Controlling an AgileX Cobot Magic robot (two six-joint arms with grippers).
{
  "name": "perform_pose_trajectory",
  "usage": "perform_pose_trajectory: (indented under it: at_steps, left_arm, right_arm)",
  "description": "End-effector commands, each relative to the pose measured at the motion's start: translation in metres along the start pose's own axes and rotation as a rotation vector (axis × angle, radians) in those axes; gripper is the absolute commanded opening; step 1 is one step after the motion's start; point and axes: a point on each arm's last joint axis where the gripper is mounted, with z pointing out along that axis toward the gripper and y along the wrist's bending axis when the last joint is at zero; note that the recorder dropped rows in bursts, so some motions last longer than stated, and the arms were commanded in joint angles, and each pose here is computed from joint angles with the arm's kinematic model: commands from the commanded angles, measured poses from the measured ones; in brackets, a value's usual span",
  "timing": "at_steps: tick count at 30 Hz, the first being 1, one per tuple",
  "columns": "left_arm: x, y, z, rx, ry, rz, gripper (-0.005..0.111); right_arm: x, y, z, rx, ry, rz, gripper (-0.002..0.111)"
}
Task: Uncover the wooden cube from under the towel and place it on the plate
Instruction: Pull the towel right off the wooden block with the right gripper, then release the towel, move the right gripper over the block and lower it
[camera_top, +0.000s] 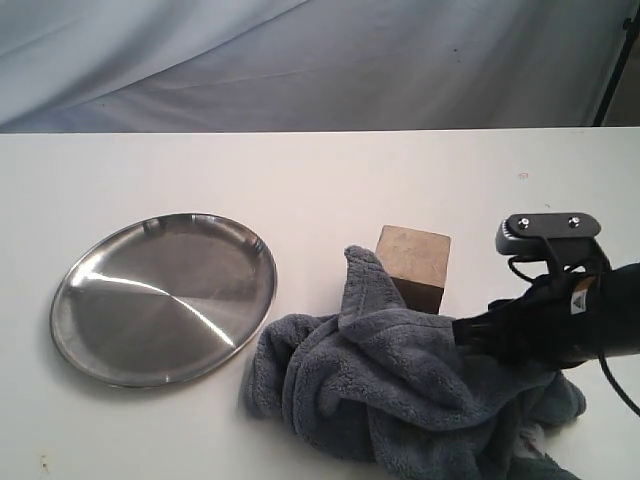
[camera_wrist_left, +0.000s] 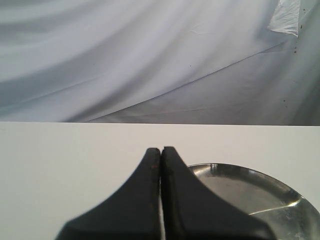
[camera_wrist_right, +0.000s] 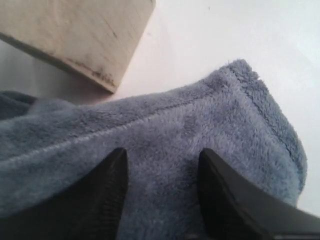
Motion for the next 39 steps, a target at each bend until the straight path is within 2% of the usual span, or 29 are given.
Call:
perform_pose_trajectory:
  at_steps: [1, 4, 6, 11, 15, 19, 25, 28, 32, 39]
  left_arm:
    - [0.001, 0.0, 0.0, -0.002, 0.002, -0.002, 0.001]
    - [0.001, 0.0, 0.0, -0.002, 0.002, -0.002, 0.001]
    - [0.001, 0.0, 0.0, -0.002, 0.002, -0.002, 0.001]
    - [0.001, 0.0, 0.0, -0.002, 0.002, -0.002, 0.001]
    - [0.001, 0.0, 0.0, -0.002, 0.002, 0.0, 0.001]
    - [0.001, 0.0, 0.0, -0.002, 0.002, 0.0, 0.001]
    - [0.001, 0.0, 0.0, -0.002, 0.002, 0.0, 0.001]
    - [0.001, 0.0, 0.0, -0.002, 0.002, -0.002, 0.001]
    - [0.001, 0.0, 0.0, -0.002, 0.002, -0.002, 0.001]
    - [0.001, 0.0, 0.0, -0.002, 0.002, -0.002, 0.001]
  right_arm:
    - [-0.011, 0.006, -0.032, -0.069, -0.166, 0.087, 0.042]
    - [-0.026, 0.01, -0.053, -0.121, -0.316, 0.136, 0.042]
    - [-0.037, 0.013, -0.059, -0.138, -0.352, 0.148, 0.042]
    - [-0.063, 0.025, -0.053, -0.154, -0.271, 0.129, 0.042]
    - [-0.08, 0.039, -0.048, -0.175, -0.188, 0.079, 0.046]
    - [-0.096, 0.055, -0.042, -0.194, -0.05, 0.029, 0.055]
    - [-0.114, 0.064, -0.038, -0.195, 0.076, -0.007, 0.078]
    - [-0.12, 0.065, -0.036, -0.175, 0.091, -0.001, 0.083]
    - [-0.128, 0.062, -0.023, -0.108, 0.128, 0.093, 0.083]
    - [-0.134, 0.06, -0.004, 0.023, 0.147, 0.154, 0.083]
